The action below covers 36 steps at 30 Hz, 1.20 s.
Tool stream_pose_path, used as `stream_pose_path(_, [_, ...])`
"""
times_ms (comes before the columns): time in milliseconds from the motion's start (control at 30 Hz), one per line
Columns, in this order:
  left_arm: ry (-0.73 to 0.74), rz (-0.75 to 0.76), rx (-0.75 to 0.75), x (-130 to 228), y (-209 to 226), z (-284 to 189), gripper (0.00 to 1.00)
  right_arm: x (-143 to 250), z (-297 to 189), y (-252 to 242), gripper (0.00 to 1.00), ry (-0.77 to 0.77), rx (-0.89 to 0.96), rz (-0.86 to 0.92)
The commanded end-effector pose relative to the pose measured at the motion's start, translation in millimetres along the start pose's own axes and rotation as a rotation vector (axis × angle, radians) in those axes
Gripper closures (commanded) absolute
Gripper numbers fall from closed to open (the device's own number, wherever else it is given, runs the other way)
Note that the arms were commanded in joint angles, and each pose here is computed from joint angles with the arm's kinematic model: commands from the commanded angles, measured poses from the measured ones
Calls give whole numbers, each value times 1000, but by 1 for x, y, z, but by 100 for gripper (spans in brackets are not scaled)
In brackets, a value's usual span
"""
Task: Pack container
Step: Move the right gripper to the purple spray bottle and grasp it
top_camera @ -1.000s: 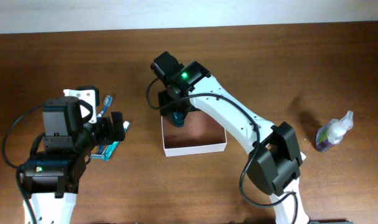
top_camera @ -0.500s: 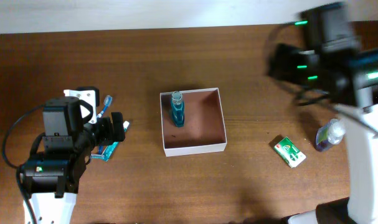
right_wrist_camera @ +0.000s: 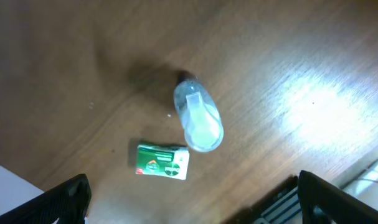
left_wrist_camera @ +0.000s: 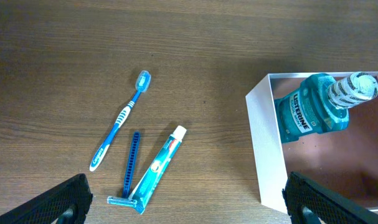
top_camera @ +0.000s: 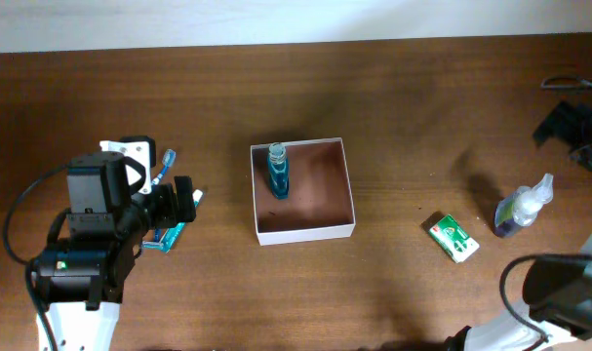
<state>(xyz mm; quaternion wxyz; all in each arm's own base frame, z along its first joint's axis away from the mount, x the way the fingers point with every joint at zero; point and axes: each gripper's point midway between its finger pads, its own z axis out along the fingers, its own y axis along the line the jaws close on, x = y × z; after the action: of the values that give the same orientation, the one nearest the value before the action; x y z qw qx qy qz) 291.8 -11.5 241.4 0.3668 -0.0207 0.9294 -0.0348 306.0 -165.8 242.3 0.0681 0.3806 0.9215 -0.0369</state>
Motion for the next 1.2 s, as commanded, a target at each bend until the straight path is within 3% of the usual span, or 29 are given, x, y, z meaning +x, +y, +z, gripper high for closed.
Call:
stream_pose_path(0, [-17, -13, 8, -7, -2, -4, 1, 9, 32, 3, 2, 103, -8, -53])
stream_pose_path(400, [-13, -13, 8, -6, -2, -4, 1, 36, 133, -1, 2, 215, 31, -79])
stream_pose_path(833, [-5, -13, 7, -4, -1, -4, 1, 33, 144, -3, 1, 195, 26, -66])
stream_pose_path(1000, [-3, -13, 7, -3, -1, -4, 1, 32, 144, -3, 14, 193, 26, -66])
stream_pose_path(1100, [-1, -13, 7, -3, -1, -4, 1, 31, 144, -5, 32, 191, 28, -62])
stream_pose_path(1167, [0, -13, 7, -3, -1, -4, 1, 31, 144, -7, 35, 192, 28, -54])
